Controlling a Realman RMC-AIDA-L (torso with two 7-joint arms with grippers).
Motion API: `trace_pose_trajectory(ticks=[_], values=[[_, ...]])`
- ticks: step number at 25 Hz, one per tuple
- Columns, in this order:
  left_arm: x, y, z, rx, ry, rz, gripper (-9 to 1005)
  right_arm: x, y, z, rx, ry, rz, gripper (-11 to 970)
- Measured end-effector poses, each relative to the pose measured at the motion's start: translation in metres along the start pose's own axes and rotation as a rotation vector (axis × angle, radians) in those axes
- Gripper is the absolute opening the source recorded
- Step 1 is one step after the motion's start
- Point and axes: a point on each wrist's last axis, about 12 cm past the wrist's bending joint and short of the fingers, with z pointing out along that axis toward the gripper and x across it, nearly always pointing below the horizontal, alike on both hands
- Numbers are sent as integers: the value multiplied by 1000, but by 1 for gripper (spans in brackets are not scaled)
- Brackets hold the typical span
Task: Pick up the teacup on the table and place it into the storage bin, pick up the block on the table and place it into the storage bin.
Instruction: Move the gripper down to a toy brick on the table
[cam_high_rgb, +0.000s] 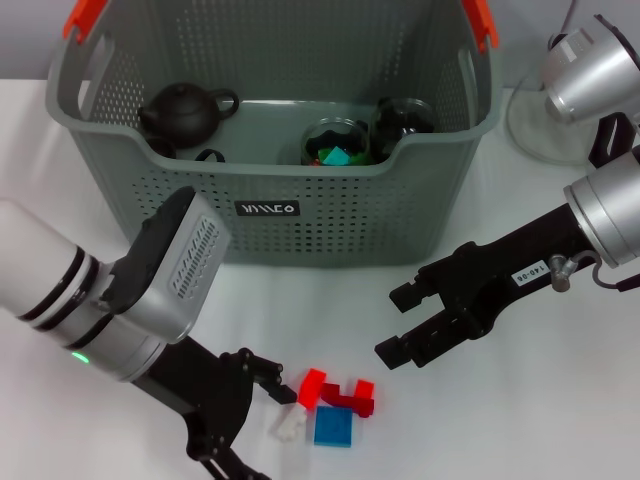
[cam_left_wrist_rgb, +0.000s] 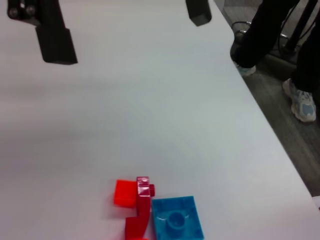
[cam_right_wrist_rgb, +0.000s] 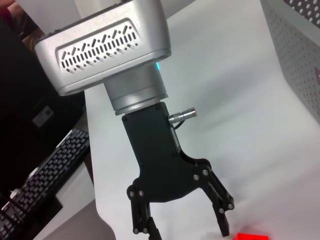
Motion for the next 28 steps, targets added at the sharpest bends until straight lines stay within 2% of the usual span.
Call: trace_pose_trajectory(ticks=[17,28], values=[[-13,13,9,23,-3,22,964,1,0,-1,3,4,-2,939],[-25,22,1,3,-8,52,964,1,-1,-3,8,5,-6,938]])
